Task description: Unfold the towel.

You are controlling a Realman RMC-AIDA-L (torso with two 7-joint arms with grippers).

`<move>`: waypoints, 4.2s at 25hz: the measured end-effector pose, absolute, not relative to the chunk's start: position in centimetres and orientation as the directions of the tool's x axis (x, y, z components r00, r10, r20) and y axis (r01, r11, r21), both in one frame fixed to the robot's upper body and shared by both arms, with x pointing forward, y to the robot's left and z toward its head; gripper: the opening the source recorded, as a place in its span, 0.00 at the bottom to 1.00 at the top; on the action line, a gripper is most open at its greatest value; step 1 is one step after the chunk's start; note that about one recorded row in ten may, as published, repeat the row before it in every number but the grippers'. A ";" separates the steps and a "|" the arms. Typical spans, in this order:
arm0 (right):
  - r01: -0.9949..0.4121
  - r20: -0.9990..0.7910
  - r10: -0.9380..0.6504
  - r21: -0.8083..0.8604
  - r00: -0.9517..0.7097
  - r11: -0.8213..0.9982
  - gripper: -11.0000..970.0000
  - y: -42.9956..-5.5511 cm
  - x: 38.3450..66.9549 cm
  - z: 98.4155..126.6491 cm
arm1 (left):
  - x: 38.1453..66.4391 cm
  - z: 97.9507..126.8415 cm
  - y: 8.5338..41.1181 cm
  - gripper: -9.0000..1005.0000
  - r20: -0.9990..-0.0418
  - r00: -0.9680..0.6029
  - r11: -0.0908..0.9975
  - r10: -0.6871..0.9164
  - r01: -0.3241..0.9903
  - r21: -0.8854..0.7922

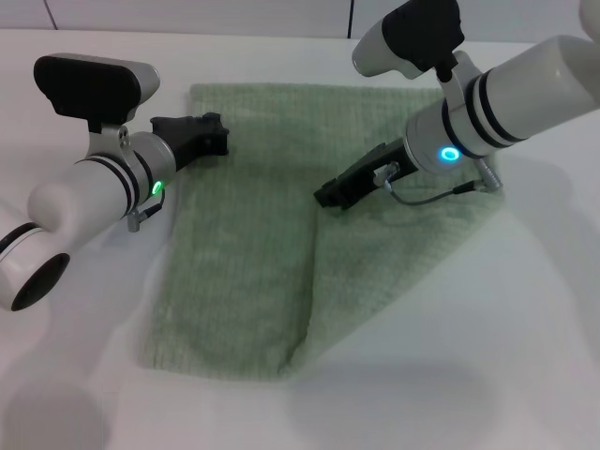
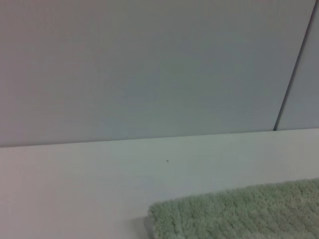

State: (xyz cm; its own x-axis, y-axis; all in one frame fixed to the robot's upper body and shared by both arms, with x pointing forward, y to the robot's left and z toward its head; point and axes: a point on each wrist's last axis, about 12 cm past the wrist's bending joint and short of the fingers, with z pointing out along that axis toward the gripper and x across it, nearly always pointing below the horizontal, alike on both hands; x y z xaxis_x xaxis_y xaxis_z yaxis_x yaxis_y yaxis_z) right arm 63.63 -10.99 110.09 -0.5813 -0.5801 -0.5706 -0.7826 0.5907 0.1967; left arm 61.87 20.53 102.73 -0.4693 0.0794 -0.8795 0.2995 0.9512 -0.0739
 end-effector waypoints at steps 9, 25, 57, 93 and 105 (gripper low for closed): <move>-0.786 -0.570 -0.585 0.191 -0.577 0.589 0.07 -11.1 63.7 110.1 | 61.9 102.7 20.6 0.01 -0.879 -0.470 0.953 0.076 0.295 -0.075; -0.825 -0.613 -0.592 0.190 -0.523 0.532 0.02 -11.6 62.8 111.2 | 61.6 102.5 20.8 0.01 -0.878 -0.473 0.953 0.070 0.291 -0.080; -0.897 -0.591 -0.675 0.250 -0.440 0.366 0.02 -20.0 56.1 119.8 | 61.7 102.6 20.9 0.01 -0.880 -0.470 0.953 0.071 0.291 -0.078; -0.882 -0.509 -0.721 0.272 -0.471 0.384 0.39 -20.8 56.2 118.1 | 61.7 102.6 20.7 0.01 -0.881 -0.468 0.952 0.071 0.296 -0.081; -0.851 -0.901 -0.378 -0.020 -0.212 0.525 0.42 -22.4 58.5 120.5 | 61.7 102.7 20.8 0.02 -0.881 -0.467 0.952 0.070 0.295 -0.080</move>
State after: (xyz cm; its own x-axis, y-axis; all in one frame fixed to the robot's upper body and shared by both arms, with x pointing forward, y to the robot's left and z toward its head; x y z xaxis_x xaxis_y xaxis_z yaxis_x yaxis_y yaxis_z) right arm 58.47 -22.36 120.49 -0.2120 -0.3775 -0.9014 -0.8512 0.5246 -0.0196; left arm 61.69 20.77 102.66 -0.4672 0.0702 -0.8814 0.2947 0.9522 -0.0804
